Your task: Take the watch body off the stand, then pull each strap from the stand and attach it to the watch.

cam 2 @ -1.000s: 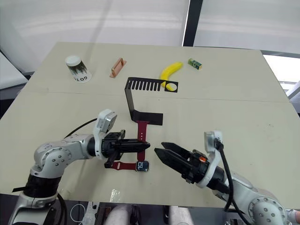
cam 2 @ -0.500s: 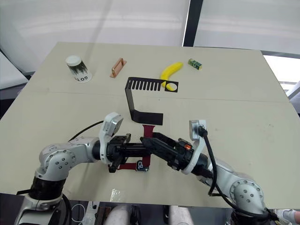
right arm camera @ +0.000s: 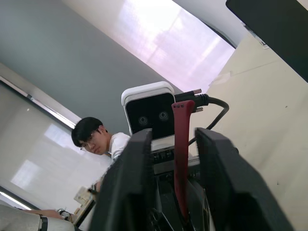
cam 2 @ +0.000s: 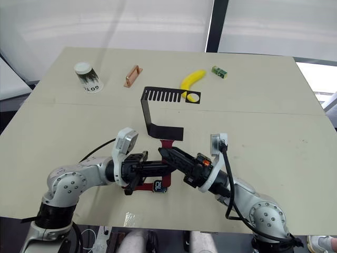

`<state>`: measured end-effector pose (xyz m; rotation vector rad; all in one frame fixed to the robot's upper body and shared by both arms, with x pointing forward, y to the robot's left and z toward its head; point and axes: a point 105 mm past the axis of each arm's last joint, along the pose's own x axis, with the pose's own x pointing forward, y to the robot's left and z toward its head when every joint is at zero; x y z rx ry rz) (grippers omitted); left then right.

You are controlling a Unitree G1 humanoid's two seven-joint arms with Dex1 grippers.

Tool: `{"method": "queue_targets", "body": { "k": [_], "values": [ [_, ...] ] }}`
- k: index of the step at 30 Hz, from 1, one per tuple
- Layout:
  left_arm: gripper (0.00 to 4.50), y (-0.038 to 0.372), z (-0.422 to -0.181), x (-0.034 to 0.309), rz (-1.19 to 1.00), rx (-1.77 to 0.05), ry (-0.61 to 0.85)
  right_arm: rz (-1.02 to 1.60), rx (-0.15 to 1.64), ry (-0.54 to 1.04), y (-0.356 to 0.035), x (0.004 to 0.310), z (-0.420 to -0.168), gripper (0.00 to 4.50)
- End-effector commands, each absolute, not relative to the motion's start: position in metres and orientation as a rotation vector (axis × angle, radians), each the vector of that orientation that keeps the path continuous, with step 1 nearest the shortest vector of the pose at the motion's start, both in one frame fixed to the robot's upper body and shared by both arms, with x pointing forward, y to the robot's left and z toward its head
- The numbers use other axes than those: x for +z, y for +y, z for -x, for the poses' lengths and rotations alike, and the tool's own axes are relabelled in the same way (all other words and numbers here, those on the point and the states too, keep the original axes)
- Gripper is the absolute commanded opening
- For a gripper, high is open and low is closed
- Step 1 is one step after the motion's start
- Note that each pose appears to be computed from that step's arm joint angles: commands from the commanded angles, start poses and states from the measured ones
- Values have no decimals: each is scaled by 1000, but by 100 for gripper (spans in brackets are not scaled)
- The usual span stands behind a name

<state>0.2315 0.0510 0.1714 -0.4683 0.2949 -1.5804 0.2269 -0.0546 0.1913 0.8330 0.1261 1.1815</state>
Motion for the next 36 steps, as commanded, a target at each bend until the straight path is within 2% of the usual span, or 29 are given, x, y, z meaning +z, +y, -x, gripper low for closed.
{"method": "queue_targets", "body": {
  "k": [1, 36],
  "values": [
    [0, 49, -226, 181, 451, -1613, 237, -847, 1219, 109, -53, 198, -223, 110],
    [0, 48, -224, 174, 441, -1609, 237, -899, 1244, 63, -53, 203, -229, 110]
  ]
}}
